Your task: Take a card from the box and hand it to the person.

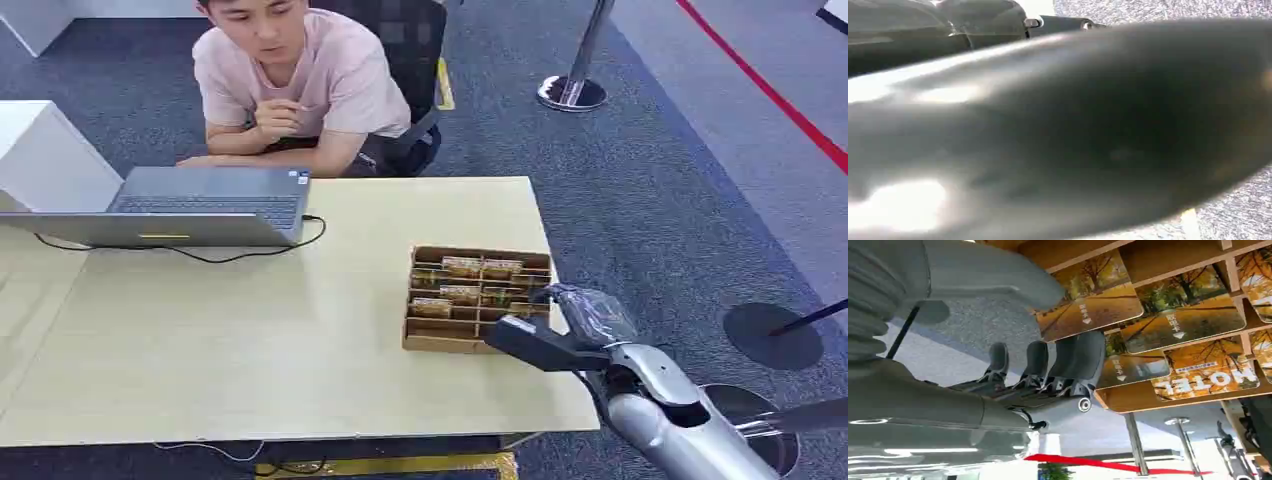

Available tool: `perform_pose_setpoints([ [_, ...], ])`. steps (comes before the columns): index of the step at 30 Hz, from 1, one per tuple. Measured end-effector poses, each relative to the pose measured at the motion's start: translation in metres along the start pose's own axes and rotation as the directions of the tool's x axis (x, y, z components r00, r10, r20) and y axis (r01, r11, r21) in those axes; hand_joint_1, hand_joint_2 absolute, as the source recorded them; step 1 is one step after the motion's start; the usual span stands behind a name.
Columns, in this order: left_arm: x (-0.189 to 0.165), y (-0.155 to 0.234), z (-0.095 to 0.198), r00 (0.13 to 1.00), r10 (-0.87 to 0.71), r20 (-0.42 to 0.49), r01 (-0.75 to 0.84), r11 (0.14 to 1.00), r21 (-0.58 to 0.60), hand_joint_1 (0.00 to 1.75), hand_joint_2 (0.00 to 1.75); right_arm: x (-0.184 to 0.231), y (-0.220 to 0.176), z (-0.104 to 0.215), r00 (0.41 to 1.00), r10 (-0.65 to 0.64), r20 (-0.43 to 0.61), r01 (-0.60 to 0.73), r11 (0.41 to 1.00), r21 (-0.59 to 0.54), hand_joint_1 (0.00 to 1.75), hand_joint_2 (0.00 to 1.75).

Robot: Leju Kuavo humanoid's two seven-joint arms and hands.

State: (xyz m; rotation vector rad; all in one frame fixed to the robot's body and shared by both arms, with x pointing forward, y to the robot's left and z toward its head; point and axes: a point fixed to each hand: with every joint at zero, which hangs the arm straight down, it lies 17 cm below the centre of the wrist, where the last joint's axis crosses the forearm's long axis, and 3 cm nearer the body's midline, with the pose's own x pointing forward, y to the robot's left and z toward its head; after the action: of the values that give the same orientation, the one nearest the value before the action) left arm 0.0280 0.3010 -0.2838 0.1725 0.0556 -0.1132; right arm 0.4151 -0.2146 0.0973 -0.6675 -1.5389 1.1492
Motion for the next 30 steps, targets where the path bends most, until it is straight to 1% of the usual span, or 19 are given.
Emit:
perform_pose_setpoints([
  [10, 0.000, 0.000, 0.000, 1.000, 0.000, 0.000, 0.000, 1.000, 0.000, 0.00, 0.00, 0.003, 0.004, 0.000, 1.000, 0.011, -0.003, -0.011, 1.000, 0.009, 0.94, 1.75],
  [11, 0.000, 0.000, 0.000, 1.000, 0.000, 0.000, 0.000, 1.000, 0.000, 0.00, 1.75, 0.003, 0.005, 0.000, 1.000, 0.012, -0.005, -0.012, 1.000, 0.010, 0.94, 1.75],
  [17, 0.000, 0.000, 0.000, 1.000, 0.000, 0.000, 0.000, 1.000, 0.000, 0.00, 1.75, 0.004, 0.006, -0.001, 1.000, 0.022, -0.007, -0.022, 1.000, 0.011, 0.99, 1.75],
  [20, 0.000, 0.000, 0.000, 1.000, 0.000, 0.001, 0.000, 1.000, 0.000, 0.00, 1.75, 0.006, 0.006, -0.001, 1.000, 0.019, -0.008, -0.019, 1.000, 0.012, 0.99, 1.75],
  [21, 0.001, 0.000, 0.000, 1.000, 0.000, 0.003, 0.000, 1.000, 0.000, 0.00, 1.75, 0.006, 0.007, -0.001, 1.000, 0.018, -0.008, -0.018, 1.000, 0.012, 1.06, 1.75],
  [22, 0.001, 0.000, 0.000, 1.000, 0.000, 0.004, 0.000, 1.000, -0.001, 0.00, 1.75, 0.006, 0.007, -0.001, 1.000, 0.018, -0.008, -0.017, 1.000, 0.013, 1.20, 1.75],
  [23, 0.002, 0.000, 0.000, 1.000, 0.000, 0.008, 0.000, 1.000, -0.001, 0.00, 1.75, 0.007, 0.008, -0.001, 1.000, 0.017, -0.008, -0.017, 1.000, 0.016, 1.27, 1.75],
  [24, 0.002, -0.001, 0.000, 1.000, 0.000, 0.009, 0.000, 1.000, -0.002, 0.00, 1.75, 0.007, 0.008, -0.002, 1.000, 0.018, -0.009, -0.018, 1.000, 0.016, 1.27, 1.75],
  [25, 0.002, -0.001, 0.000, 1.000, 0.000, 0.011, 0.000, 1.000, -0.003, 0.00, 1.75, 0.007, 0.009, -0.002, 1.000, 0.018, -0.009, -0.018, 1.000, 0.017, 1.34, 1.75],
  [26, 0.002, -0.001, 0.000, 1.000, 0.000, 0.012, 0.000, 1.000, -0.002, 0.00, 1.75, 0.007, 0.009, -0.002, 1.000, 0.019, -0.009, -0.019, 1.000, 0.017, 1.29, 1.75],
  [27, 0.002, -0.001, 0.000, 1.000, 0.000, 0.012, 0.000, 1.000, -0.002, 0.00, 1.75, 0.008, 0.009, -0.002, 1.000, 0.019, -0.008, -0.019, 1.000, 0.018, 1.31, 1.75],
  [30, 0.002, -0.001, 0.000, 1.000, 0.000, 0.012, 0.000, 1.000, 0.000, 0.00, 1.75, 0.010, 0.010, -0.003, 1.000, 0.020, -0.004, -0.020, 1.000, 0.018, 1.29, 1.75],
])
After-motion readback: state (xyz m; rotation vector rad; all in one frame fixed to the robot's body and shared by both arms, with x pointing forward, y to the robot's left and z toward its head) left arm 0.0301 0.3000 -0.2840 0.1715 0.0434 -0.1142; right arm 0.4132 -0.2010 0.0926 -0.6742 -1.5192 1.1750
